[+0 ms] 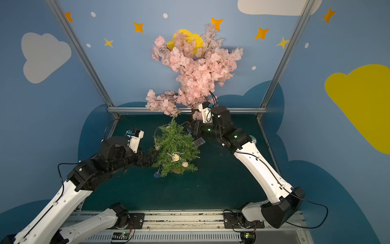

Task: Remove string lights from the small christmas tree
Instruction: Pick up the light string from the Christmas tree, then remove the light string from the Christmas tree.

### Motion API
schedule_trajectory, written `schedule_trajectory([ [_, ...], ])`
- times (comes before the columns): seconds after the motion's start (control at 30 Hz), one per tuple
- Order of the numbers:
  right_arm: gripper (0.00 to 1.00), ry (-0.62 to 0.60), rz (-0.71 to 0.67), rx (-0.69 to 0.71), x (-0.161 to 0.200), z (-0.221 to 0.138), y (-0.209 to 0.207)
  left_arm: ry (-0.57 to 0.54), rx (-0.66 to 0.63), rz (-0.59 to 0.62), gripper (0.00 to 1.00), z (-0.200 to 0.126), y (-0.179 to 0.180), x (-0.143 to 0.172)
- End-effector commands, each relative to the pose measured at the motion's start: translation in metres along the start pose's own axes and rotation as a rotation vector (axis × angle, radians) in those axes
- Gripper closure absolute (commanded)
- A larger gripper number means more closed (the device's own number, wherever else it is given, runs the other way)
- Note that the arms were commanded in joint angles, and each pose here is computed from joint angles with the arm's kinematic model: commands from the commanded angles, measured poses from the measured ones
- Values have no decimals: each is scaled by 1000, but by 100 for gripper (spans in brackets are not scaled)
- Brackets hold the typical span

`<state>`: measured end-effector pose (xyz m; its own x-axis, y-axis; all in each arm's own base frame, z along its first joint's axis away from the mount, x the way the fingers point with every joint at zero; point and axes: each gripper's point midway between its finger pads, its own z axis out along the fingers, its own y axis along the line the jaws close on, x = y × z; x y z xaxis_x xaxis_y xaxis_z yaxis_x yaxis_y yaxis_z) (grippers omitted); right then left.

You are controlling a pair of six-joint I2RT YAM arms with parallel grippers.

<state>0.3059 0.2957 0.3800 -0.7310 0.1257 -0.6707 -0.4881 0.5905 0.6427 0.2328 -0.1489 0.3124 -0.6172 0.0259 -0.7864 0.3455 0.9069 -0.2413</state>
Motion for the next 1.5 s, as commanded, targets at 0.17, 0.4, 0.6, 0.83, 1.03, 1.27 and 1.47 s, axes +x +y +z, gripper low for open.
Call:
schedule_trajectory([
  [0.17,89,-56,-73,-22,-42,-9,12,-7,-4,39,0,-7,0,-5],
  [0.4,89,-78,-121,-63,-78,0,20,-20,14,47,0,-8,-3,-6],
  [0.6,89,-86,-161,-152,-101,21,36,-27,35,94,0,-7,-9,-12],
  [0.83,90,-73,-193,-238,-108,42,53,-87,24,87,0,-17,-13,-44],
  [1.03,91,-73,-252,-290,-109,48,74,-179,23,73,0,-23,-2,-90],
  [1.27,92,-87,-267,-355,-114,53,98,-307,257,23,0,-23,-2,-150],
  [1.47,92,-94,-282,-401,-110,61,117,-358,490,82,0,-27,-36,-176],
])
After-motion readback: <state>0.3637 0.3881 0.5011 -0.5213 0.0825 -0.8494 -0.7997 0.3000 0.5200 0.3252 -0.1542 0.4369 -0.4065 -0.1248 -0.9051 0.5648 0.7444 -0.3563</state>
